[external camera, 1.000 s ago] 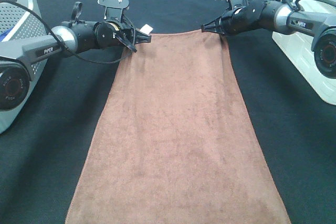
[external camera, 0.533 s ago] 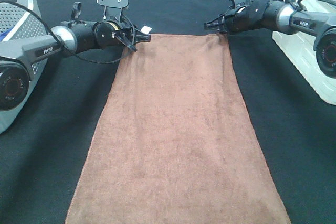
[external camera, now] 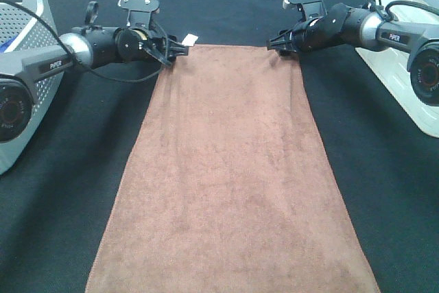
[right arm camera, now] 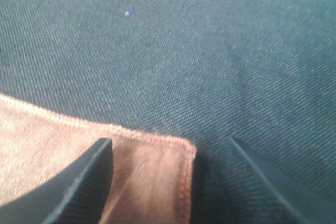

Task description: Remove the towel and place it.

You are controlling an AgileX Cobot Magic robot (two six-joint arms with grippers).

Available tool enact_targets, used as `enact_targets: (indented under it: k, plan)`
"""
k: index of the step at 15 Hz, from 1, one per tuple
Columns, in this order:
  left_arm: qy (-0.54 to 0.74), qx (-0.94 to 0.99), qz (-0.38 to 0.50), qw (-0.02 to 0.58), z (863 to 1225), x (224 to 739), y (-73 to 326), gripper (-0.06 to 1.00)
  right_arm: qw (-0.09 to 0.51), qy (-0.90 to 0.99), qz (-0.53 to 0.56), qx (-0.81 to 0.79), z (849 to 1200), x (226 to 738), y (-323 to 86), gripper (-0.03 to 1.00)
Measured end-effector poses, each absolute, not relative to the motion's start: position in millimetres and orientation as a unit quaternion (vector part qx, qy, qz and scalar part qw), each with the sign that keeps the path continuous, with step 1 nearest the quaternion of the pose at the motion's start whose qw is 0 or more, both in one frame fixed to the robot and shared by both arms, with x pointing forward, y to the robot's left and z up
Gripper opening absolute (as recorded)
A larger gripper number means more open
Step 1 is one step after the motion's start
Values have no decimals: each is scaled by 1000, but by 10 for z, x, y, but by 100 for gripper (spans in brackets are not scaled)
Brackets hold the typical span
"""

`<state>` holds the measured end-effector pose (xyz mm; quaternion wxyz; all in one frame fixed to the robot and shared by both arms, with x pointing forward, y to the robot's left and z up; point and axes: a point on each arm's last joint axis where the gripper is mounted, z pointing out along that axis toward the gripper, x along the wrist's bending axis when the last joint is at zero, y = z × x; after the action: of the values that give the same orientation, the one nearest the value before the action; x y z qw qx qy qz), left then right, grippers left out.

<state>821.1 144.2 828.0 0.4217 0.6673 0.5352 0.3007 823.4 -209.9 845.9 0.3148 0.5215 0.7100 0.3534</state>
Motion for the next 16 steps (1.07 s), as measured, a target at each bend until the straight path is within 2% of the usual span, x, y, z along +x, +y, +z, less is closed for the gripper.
enact_targets:
  k: [6, 16]
  plan:
    - [537, 668, 305, 415, 8135, 8225, 1522, 61, 308, 727, 336, 513, 8429, 8213, -2100, 60]
    - [533, 685, 311, 387, 8249, 8251, 1660, 61, 298, 723, 325, 532, 8404, 8215, -2246, 59]
